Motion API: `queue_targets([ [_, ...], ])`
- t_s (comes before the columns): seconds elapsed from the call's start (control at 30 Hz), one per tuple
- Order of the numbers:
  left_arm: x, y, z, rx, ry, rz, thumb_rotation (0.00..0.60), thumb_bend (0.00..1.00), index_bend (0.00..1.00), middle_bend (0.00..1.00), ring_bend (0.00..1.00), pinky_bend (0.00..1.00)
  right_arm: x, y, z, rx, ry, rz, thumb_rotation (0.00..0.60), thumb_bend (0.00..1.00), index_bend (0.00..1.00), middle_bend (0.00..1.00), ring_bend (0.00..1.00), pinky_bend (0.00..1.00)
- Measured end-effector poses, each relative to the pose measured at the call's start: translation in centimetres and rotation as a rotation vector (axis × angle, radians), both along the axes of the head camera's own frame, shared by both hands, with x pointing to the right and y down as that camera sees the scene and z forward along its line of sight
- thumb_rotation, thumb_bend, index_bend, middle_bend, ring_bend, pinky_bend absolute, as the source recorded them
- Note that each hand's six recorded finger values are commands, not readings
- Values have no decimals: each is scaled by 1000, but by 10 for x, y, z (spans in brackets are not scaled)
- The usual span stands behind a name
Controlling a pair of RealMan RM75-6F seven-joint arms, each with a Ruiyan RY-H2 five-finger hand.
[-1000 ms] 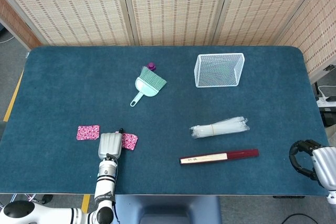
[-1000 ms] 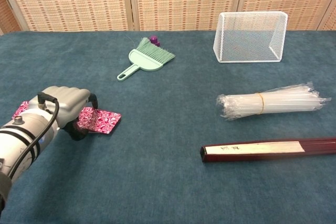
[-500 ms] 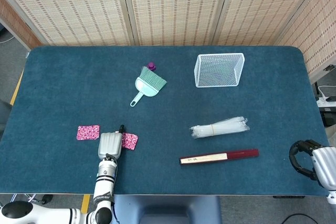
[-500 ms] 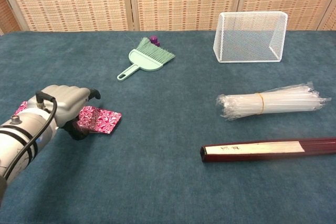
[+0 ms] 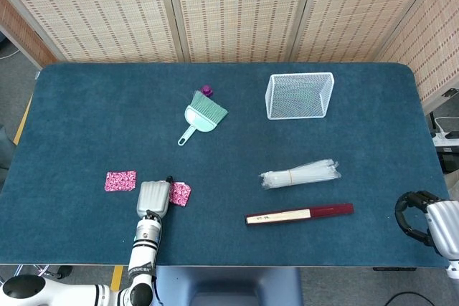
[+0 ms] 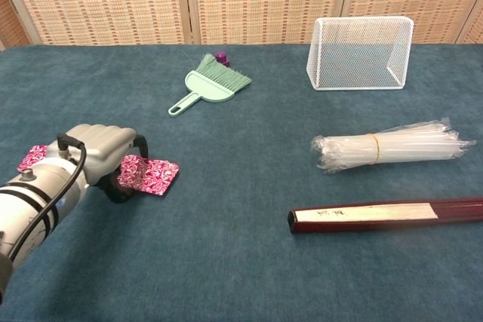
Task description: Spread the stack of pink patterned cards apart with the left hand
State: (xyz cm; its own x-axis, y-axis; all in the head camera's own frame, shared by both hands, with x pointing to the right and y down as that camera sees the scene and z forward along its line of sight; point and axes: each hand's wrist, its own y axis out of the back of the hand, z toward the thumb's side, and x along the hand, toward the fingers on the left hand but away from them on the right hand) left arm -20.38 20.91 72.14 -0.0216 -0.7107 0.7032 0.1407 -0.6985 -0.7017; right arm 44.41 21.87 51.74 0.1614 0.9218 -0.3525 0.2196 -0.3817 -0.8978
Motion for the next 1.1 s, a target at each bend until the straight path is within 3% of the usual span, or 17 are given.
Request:
queue_targets([
  [0.3, -1, -1, -5, 14, 23, -4, 600, 330, 443, 1000, 1000, 1000, 0, 0, 0, -2, 0, -1, 600, 460, 646, 580, 520, 799],
  [0.67, -21, -2, -21, -12, 61, -14, 600, 330, 495, 1000, 1000, 1000, 0, 0, 1, -6, 3, 2, 600, 461, 646, 580, 520, 799],
  [0.87, -57, -3, -36, 9, 23, -9, 600, 330, 497, 1000, 1000, 1000, 0, -1, 2, -10, 3, 3, 600, 461, 647, 580, 520, 799],
  [1.1, -123, 8, -50, 53, -94, -54, 600, 330, 497, 1000, 1000, 1000, 0, -1, 1, -4, 3, 9, 600, 460, 646, 580, 520, 799],
])
